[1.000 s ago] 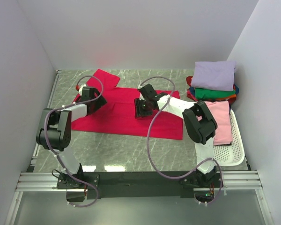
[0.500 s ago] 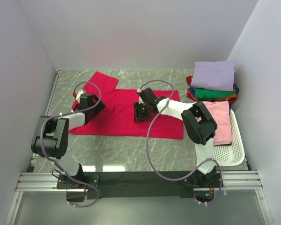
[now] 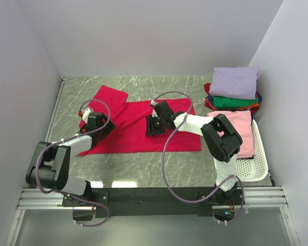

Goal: Fold and stack the t-shirts
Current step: Fold the tshirt

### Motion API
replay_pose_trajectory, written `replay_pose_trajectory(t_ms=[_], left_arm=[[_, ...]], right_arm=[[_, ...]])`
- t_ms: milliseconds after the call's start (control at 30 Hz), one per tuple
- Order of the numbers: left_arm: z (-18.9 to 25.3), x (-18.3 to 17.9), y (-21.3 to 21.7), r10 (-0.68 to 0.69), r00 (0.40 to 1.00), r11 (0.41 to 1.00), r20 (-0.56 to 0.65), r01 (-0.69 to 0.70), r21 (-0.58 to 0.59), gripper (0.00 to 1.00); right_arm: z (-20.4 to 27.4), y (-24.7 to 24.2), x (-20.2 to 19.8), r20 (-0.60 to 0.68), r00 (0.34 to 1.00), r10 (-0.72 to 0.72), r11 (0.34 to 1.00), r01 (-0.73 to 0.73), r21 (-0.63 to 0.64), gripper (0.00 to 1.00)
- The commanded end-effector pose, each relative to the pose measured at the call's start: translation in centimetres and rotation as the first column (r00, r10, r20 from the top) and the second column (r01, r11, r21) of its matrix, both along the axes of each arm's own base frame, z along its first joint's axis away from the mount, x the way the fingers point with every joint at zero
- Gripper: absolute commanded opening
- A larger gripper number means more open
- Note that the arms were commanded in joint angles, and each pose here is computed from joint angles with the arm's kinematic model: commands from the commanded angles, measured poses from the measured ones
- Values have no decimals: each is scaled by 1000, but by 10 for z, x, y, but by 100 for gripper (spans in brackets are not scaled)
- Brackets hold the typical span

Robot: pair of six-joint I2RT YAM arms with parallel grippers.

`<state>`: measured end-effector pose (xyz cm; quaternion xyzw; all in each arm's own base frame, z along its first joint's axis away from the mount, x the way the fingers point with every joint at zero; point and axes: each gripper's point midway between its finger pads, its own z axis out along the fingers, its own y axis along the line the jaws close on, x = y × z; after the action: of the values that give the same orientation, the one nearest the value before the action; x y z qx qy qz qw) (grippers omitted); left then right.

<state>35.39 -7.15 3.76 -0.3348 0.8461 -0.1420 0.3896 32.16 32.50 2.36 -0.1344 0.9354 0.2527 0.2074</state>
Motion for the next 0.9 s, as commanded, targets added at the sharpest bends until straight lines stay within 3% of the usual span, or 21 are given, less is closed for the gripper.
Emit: replay_pose_trajectory(t_ms=[0, 267, 567, 700, 867], left_arm=[[-29, -38, 9, 33, 989, 999, -144, -29, 29, 77], [-19, -40, 24, 74, 988, 993, -132, -61, 106, 82], [15, -25, 20, 56, 998, 989, -33, -50, 142, 84], [54, -5, 16, 64, 996, 984, 63, -73, 165, 85], [107, 26, 31, 126, 975, 956, 181, -168, 238, 88]], right_arm=[[-37, -29, -47, -143, 990, -6, 992, -13, -128, 52], [-34, -41, -68, -160, 987, -10, 988, -14, -151, 52], [-24, -36, -82, -177, 984, 16, 988, -42, -147, 52], [-14, -35, -86, -154, 987, 35, 989, -56, -140, 52], [29, -28, -61, -23, 1000, 20, 993, -23, -118, 52]])
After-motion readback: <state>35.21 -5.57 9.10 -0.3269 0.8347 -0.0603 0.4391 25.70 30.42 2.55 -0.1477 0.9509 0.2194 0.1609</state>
